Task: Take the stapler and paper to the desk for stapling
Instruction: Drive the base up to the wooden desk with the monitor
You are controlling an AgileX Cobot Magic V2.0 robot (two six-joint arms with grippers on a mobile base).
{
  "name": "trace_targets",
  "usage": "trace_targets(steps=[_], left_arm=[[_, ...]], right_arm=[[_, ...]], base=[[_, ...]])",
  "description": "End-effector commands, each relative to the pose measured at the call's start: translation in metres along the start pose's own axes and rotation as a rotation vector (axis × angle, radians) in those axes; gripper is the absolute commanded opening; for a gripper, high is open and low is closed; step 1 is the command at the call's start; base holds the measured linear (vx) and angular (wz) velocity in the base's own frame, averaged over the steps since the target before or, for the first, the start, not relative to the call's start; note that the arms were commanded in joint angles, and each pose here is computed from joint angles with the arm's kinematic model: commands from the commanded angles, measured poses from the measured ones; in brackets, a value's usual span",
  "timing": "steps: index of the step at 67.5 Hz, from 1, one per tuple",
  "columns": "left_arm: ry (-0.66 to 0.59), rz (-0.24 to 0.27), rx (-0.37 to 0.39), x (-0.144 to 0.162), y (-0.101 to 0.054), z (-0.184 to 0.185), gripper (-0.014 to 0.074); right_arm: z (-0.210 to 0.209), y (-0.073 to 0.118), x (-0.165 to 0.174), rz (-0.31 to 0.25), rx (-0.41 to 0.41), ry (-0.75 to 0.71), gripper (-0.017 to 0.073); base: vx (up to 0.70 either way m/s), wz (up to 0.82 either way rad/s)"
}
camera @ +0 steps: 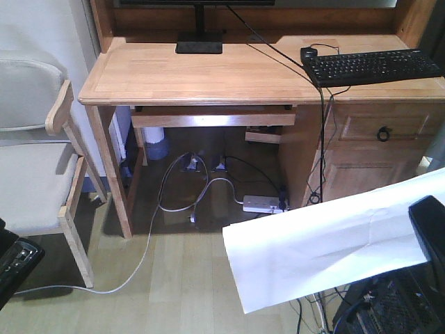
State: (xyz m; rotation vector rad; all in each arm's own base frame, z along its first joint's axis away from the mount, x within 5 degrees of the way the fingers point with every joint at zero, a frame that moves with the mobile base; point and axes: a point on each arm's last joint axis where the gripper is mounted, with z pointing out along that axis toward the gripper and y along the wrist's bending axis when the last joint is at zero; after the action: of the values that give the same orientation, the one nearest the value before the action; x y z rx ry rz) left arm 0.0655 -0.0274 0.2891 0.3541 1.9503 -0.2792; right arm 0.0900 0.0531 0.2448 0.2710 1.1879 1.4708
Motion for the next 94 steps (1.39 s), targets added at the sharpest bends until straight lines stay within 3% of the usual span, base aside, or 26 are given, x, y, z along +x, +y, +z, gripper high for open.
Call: trace_targets(steps=[1, 94], left_arm=[[-0.141, -0.004, 0.012, -0.0198, -0.0012, -0.0052, -0.0006], [-0.141, -0.004, 0.012, -0.0198, -0.0012, -0.0052, -0.0006]], right_arm=[[-0.007, 0.0107, -0.0012, -0.006, -0.146, -0.045, -0.0002], [-0.007, 0.0107, -0.0012, -0.006, -0.146, -0.045, -0.0002]], base=[[0.17, 0.01], [0.14, 0.01]])
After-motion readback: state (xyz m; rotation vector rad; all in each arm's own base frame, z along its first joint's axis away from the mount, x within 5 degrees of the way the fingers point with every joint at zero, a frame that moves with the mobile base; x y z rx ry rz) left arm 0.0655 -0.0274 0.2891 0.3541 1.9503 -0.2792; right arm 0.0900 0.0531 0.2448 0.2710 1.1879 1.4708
